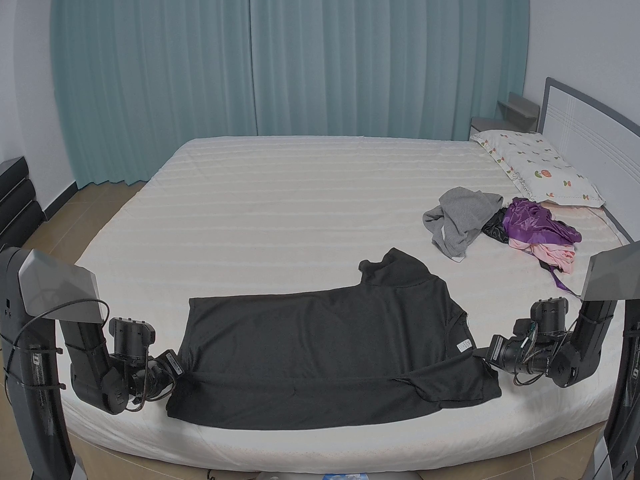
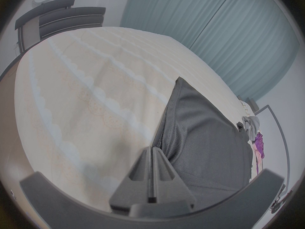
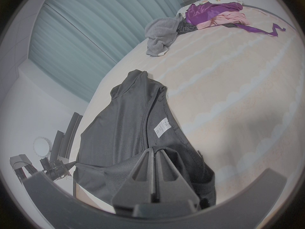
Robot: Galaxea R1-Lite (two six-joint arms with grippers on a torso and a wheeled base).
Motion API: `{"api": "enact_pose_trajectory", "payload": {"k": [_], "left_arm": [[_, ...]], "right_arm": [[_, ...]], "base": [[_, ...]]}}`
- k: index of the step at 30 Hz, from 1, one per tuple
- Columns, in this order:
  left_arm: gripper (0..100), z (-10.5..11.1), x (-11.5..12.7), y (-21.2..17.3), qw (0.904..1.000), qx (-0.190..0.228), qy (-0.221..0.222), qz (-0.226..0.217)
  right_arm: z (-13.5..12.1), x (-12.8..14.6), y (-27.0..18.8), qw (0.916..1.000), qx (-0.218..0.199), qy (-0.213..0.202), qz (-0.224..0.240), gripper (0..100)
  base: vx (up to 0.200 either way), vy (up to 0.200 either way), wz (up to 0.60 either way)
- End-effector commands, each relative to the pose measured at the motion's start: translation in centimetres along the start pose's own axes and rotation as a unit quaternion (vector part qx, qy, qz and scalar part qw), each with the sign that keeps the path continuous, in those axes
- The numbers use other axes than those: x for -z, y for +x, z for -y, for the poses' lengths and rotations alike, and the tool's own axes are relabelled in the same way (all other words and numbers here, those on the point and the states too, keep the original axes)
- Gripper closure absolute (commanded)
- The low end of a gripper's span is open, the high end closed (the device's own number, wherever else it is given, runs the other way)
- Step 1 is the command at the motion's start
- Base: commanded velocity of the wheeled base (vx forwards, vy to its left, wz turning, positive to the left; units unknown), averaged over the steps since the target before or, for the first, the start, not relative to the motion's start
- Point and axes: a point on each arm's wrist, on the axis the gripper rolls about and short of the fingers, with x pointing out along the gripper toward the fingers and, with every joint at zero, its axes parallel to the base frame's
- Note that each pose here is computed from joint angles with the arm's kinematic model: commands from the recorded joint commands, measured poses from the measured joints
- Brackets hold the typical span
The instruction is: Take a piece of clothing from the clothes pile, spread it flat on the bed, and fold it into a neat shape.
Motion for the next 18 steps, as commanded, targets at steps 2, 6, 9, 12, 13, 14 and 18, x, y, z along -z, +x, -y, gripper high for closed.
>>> {"api": "enact_pose_trajectory", "payload": {"k": [2,6,9,12,13,14,18], "left_arm": [[100,-0.1,0.1,0.0,1.0,-0.002,0.0,-0.003],[0,-0.1,0.1,0.0,1.0,-0.003,-0.001,-0.004],[0,0.0,0.0,0.1,1.0,0.0,-0.004,0.0],[0,0.0,-0.3,-0.1,1.0,0.005,-0.008,0.003],[0,0.0,-0.4,-0.1,0.9999,0.006,-0.009,0.005],[0,0.0,-0.6,-0.1,0.9999,0.009,-0.01,0.007],[0,0.0,-1.2,0.0,0.9994,0.014,-0.017,0.025]], "right_arm": [[0.1,0.7,0.3,0.9999,0.002,-0.001,-0.011,0],[0.0,0.8,0.3,0.9999,0.001,-0.001,-0.011,0],[-0.1,0.4,-0.1,1.0,-0.003,0.005,-0.004,0],[-0.2,-0.3,-0.5,0.9994,-0.009,0.032,0.01,0],[-0.2,-0.5,-0.6,0.999,-0.011,0.04,0.015,0],[-0.1,-0.8,-0.8,0.9982,-0.011,0.055,0.022,0],[-0.1,-1.4,-0.9,0.9957,-0.015,0.085,0.034,0]], "base": [[0.0,0.0,0.0],[0.0,0.0,0.0],[0.0,0.0,0.0],[0.0,0.0,0.0],[0.0,0.0,0.0],[0.0,0.0,0.0],[0.0,0.0,0.0]]}}
